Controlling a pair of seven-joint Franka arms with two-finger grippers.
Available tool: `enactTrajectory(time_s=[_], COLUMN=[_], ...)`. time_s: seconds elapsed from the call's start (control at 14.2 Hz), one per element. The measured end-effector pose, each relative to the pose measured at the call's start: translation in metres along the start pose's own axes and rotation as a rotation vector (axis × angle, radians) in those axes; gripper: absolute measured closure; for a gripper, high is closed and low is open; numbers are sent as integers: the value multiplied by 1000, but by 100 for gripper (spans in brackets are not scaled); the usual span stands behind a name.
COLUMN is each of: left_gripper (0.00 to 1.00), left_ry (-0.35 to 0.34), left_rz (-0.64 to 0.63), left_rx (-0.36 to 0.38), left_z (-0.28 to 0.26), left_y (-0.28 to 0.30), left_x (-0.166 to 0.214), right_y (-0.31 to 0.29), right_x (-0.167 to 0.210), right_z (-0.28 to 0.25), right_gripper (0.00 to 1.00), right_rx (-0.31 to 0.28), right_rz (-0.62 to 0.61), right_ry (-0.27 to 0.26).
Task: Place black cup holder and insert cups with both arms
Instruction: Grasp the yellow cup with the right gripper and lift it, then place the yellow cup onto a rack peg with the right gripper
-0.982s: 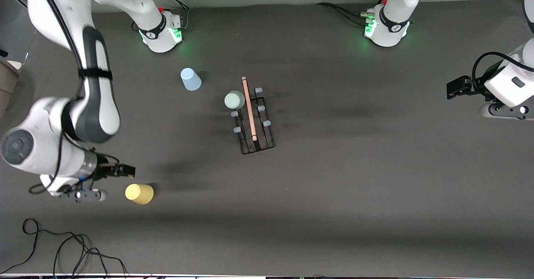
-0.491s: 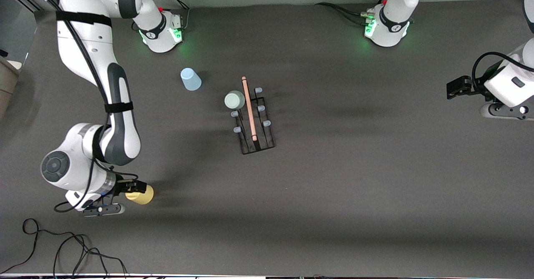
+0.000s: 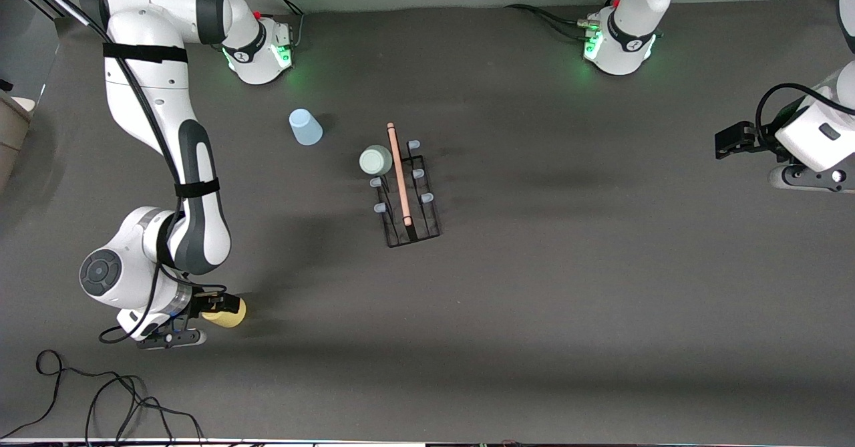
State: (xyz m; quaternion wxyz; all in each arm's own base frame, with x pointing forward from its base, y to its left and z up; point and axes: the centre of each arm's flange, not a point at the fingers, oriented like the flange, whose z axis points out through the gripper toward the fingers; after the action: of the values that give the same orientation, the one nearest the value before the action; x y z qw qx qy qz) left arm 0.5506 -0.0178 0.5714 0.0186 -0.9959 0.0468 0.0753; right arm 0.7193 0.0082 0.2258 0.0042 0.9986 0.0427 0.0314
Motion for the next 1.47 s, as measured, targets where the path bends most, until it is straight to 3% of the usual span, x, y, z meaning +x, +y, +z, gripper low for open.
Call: enactTrajectory(time_s=[0.21,0.35,0.63,0.91,1.19,1.47], left_gripper=[0,0,0,0,0,0], left_ry=[0,0,0,0,0,0], left_rz=[0,0,0,0,0,0], left_rx=[0,0,0,0,0,0], left_z=[0,0,0,0,0,0], left_y=[0,0,0,0,0,0], left_x=[0,0,0,0,0,0], right_y=[-1,-2,-10,-36,-136,-265], right_x=[0,-1,3,-1,-30,-64], right_z=[1,0,-37,-152,-225,-228], right_gripper=[12,32,32,32,32,32], right_rx=[1,9,53,18,44,20], right_rz=[-6,-7,-20,-31,58,190], right_ry=[-3,-16,-50,-80,-131,-160])
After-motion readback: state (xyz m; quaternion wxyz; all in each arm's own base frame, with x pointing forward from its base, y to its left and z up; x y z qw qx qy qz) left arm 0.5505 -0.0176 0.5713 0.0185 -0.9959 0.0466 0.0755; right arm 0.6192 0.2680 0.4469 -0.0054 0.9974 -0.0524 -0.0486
